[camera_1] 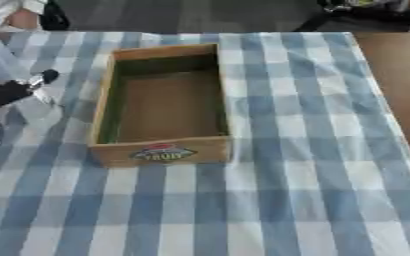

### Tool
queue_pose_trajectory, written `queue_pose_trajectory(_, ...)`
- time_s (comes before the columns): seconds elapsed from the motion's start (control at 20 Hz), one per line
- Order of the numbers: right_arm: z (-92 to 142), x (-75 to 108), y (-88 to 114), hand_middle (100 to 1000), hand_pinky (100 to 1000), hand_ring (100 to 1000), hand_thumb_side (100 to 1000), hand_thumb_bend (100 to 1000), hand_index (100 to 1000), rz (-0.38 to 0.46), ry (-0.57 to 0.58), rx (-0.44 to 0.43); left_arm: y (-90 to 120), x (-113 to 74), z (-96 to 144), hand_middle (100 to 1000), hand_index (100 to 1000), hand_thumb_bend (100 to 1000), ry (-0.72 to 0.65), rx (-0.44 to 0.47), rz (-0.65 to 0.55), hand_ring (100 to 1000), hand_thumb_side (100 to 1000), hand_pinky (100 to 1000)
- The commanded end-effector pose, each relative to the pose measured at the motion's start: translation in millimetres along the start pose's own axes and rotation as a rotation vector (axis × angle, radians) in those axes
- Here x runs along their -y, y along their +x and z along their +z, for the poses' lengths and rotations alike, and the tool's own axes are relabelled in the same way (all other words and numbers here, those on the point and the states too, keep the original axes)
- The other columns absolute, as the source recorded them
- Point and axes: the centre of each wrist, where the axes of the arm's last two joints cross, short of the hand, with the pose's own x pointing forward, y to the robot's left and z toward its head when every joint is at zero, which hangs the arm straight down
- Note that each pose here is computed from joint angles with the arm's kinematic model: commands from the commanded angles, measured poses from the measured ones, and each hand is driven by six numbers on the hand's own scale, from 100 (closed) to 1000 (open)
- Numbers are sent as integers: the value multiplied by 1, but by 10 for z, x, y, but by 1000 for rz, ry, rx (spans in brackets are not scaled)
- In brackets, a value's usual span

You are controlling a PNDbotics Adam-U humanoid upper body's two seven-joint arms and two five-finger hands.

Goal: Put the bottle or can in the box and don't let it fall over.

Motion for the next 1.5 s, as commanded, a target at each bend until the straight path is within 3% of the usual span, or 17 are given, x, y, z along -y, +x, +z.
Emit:
queue_pose_trajectory(0.05,-36,35,68,1000,913,981,579,100,795,13,2,26,132,-41,-58,571,624,795,13,32,15,610,100,476)
queue_pose_trajectory(0.25,-34,39,65,1000,913,982,578,100,796,14,-1,24,150,-37,-49,499,538,544,9,20,45,568,100,467)
queue_pose_trajectory(0.35,-34,39,63,1000,913,982,578,100,796,14,-2,23,158,-38,-48,499,538,544,7,13,54,568,100,467)
queue_pose_trajectory(0.45,-33,41,62,1000,913,982,577,100,796,14,-4,22,161,-40,-47,384,418,342,6,6,56,502,100,424)
queue_pose_trajectory(0.6,-29,42,58,1000,914,982,577,100,796,14,-7,20,180,-42,-47,303,335,253,9,3,57,466,100,400)
queue_pose_trajectory(0.65,-28,42,57,1000,914,982,577,100,796,14,-7,20,190,-43,-48,254,283,161,11,7,55,453,100,395)
queue_pose_trajectory(0.75,-26,42,55,1000,914,982,577,100,796,14,-7,19,213,-44,-51,223,241,100,19,20,45,443,100,390)
queue_pose_trajectory(0.8,-26,42,54,1000,914,981,577,100,796,13,-7,19,225,-45,-53,208,221,100,28,29,38,438,145,388)
queue_pose_trajectory(0.85,-25,42,54,1000,914,981,577,100,796,13,-7,18,237,-45,-55,198,211,100,37,37,31,434,269,386)
queue_pose_trajectory(0.9,-24,42,53,1000,914,981,577,100,796,13,-7,18,247,-45,-57,193,204,100,47,46,25,432,334,386)
queue_pose_trajectory(0.95,-24,42,53,1000,914,980,576,100,796,12,-7,18,258,-44,-58,173,189,100,55,54,19,424,554,383)
queue_pose_trajectory(1.15,-24,41,54,1000,914,981,577,100,797,10,-8,19,299,-34,-58,105,122,100,85,95,-2,397,615,377)
queue_pose_trajectory(1.5,-24,43,56,1000,915,978,576,100,797,10,-8,20,343,-28,-53,100,104,100,87,142,-24,390,622,372)
